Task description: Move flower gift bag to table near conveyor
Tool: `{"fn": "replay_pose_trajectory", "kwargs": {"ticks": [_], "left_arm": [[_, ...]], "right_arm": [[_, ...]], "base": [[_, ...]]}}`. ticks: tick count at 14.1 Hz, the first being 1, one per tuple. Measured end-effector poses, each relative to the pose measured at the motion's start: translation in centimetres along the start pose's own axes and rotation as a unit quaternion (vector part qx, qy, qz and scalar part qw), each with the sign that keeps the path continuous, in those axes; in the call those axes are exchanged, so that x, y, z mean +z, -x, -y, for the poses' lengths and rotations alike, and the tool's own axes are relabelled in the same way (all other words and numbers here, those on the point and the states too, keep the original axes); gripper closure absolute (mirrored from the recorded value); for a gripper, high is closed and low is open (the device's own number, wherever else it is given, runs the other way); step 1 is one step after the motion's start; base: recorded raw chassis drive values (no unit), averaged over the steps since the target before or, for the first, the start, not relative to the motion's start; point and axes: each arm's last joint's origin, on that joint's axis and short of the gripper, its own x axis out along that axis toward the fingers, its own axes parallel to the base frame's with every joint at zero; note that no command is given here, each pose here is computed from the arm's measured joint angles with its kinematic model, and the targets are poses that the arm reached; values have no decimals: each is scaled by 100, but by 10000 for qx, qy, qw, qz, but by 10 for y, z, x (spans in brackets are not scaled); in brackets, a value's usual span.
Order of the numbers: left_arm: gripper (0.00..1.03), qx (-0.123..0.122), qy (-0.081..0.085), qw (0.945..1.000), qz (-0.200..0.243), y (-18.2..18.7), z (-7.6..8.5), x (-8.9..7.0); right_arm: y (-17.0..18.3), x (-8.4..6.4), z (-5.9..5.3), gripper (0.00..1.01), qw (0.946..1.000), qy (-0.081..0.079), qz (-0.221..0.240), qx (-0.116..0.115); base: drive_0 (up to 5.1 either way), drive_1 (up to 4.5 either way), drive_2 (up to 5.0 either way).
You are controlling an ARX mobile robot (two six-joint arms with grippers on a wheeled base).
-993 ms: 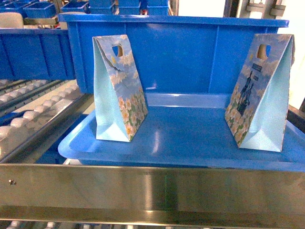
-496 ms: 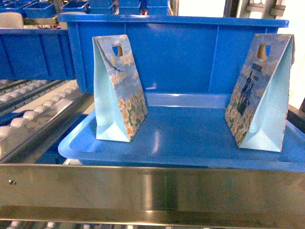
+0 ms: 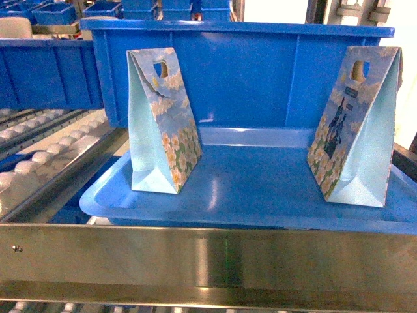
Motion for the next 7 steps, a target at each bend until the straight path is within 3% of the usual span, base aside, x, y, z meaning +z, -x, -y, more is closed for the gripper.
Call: {"fn": "replay_pose_trajectory", "kwargs": {"ticks": [3, 5, 7], "left_arm": [[5, -215, 126, 9996, 115, -22, 5, 10], [5, -409, 209, 9978, 470, -46, 11, 39], [5, -476, 258, 9975, 449, -59, 17, 47]], "right_arm": [[-23, 13, -2, 3, 9998, -12, 215, 13], [-51, 42, -5, 3, 9980, -12, 629, 80], [-68, 44, -12, 3, 9992, 82, 381, 113]], "base": [[0, 0, 0], [0, 0, 0], [0, 0, 0]]}}
